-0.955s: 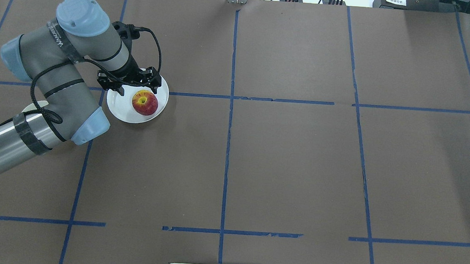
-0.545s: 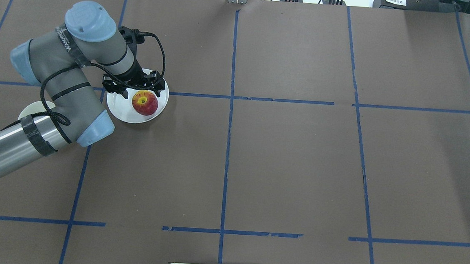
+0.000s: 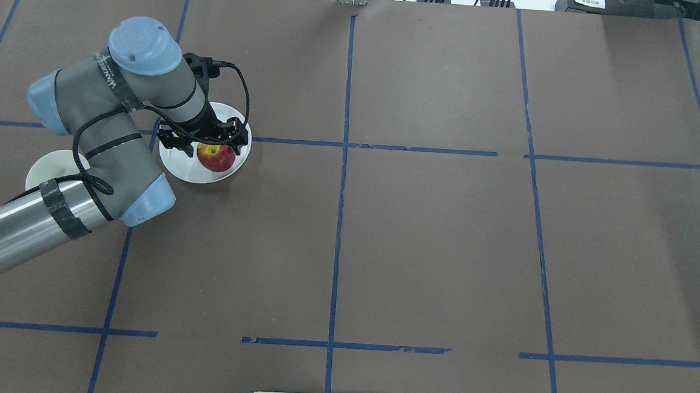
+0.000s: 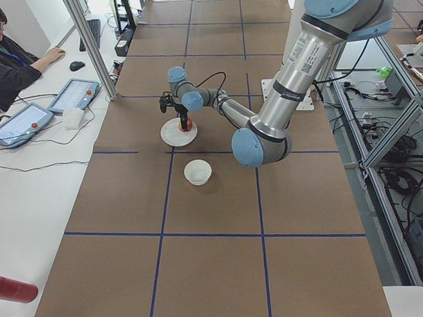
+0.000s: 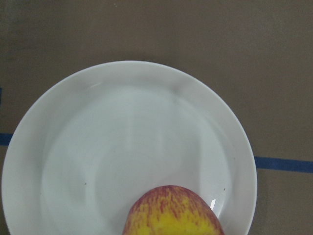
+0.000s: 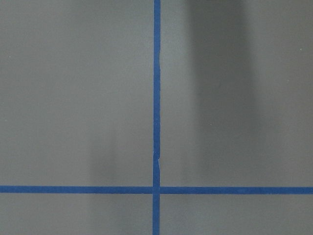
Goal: Move apple from plate to bowl
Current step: 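Lower the left gripper and close it around the apple, then lift the apple with the left gripper and carry it over the white bowl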
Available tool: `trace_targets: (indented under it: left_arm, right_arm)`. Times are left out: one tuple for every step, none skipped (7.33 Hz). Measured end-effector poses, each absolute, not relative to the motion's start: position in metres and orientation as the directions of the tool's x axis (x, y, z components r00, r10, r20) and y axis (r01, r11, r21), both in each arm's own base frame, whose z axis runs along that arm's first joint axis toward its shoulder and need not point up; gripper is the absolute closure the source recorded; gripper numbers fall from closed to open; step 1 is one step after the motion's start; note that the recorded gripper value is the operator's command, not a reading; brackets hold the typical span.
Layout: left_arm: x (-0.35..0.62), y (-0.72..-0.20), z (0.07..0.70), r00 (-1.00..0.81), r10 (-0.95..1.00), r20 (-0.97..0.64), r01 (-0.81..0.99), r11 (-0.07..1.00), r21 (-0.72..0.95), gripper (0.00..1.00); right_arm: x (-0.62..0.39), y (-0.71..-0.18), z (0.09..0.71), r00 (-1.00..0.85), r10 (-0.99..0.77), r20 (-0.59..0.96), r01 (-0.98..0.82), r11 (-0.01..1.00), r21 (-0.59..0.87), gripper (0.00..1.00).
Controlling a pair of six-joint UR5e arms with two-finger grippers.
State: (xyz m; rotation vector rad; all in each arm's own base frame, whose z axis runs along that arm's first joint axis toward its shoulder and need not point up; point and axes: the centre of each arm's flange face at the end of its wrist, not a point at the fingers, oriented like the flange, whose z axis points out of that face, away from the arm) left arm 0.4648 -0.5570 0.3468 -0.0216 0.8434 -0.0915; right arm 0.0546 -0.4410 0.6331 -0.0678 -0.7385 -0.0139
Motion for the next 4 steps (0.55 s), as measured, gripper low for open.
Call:
trace_targets:
  left_arm:
    - [0.4671,-0.5565,0.3482,0.662,-0.089,-0.744,0.07,0.996,-0.056,0.17]
    - [0.4684,-0.5561,0.3485,0.661,-0.088,-0.745,0.069,0.996,-0.057,0.39]
    - [0.4687,-0.556,0.3483,0.661,-0.087,-0.746,0.069,0.996,-0.056,0.66]
    - [0.4681,-0.5558,0.3475,0.659,-0.085,-0.747,0.067,0.996,-0.054,0.83]
  right_arm:
    - [0.0546,-0.441,0.6331,0.74,0.011,0.673,0.037,0.998,-0.057,0.0]
    - [0.0545,-0.441,0.6331,0.74,0.011,0.673,0.037,0.998,-0.057,0.0]
    - [0.0546,-0.441,0.633,0.74,0.011,0.673,0.037,0.998,-0.057,0.0]
    - [0.0547,-0.441,0.6331,0.74,0.011,0.673,0.036,0.998,-0.057,0.0]
